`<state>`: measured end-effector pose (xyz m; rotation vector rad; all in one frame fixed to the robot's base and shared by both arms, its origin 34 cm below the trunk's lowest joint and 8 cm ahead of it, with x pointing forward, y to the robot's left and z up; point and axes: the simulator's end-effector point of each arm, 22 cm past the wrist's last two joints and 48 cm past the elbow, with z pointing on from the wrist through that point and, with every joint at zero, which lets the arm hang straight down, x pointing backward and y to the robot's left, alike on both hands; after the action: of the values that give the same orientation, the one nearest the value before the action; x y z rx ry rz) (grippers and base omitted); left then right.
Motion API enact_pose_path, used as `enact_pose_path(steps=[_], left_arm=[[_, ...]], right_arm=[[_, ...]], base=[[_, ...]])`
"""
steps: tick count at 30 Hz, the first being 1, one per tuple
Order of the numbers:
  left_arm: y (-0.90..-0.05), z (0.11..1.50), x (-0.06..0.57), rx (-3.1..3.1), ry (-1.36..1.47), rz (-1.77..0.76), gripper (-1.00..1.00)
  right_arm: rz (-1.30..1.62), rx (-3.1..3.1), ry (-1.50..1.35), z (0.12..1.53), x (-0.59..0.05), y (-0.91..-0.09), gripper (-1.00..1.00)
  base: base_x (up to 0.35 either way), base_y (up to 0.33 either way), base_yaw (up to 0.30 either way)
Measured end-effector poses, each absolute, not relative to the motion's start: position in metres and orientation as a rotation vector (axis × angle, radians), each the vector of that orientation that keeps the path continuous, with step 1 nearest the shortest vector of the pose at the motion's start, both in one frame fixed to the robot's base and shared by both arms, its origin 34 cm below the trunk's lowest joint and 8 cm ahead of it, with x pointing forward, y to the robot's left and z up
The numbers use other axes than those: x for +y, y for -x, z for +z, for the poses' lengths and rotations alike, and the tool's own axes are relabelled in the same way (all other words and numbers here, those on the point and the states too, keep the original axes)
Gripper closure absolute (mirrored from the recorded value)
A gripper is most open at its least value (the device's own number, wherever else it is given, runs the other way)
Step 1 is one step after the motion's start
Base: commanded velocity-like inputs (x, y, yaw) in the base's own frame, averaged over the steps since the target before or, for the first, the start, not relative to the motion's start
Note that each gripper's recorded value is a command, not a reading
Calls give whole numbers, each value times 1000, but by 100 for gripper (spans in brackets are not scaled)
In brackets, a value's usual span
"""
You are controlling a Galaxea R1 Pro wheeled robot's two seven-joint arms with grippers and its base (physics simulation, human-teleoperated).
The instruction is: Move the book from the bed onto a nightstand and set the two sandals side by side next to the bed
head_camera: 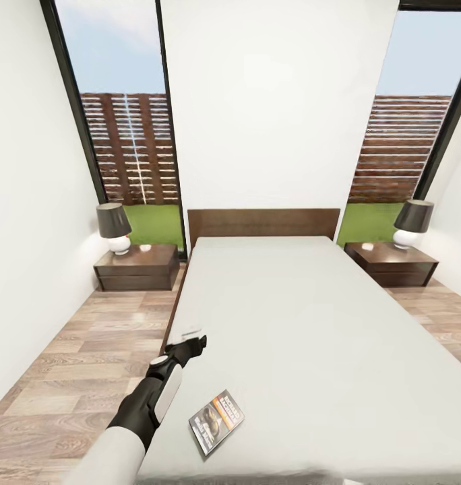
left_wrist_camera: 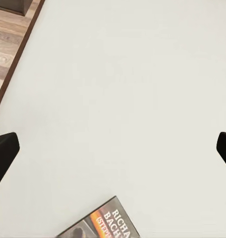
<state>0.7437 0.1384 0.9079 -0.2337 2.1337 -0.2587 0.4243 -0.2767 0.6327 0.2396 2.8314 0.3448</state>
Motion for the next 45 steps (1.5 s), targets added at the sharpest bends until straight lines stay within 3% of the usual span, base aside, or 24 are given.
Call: enact_pose_path(steps=[45], left_arm=[[-735, 862, 131, 2211, 217, -253, -100]], right_arm=[[349, 2896, -268, 613, -277, -401, -100]], base=[[0, 0, 0]])
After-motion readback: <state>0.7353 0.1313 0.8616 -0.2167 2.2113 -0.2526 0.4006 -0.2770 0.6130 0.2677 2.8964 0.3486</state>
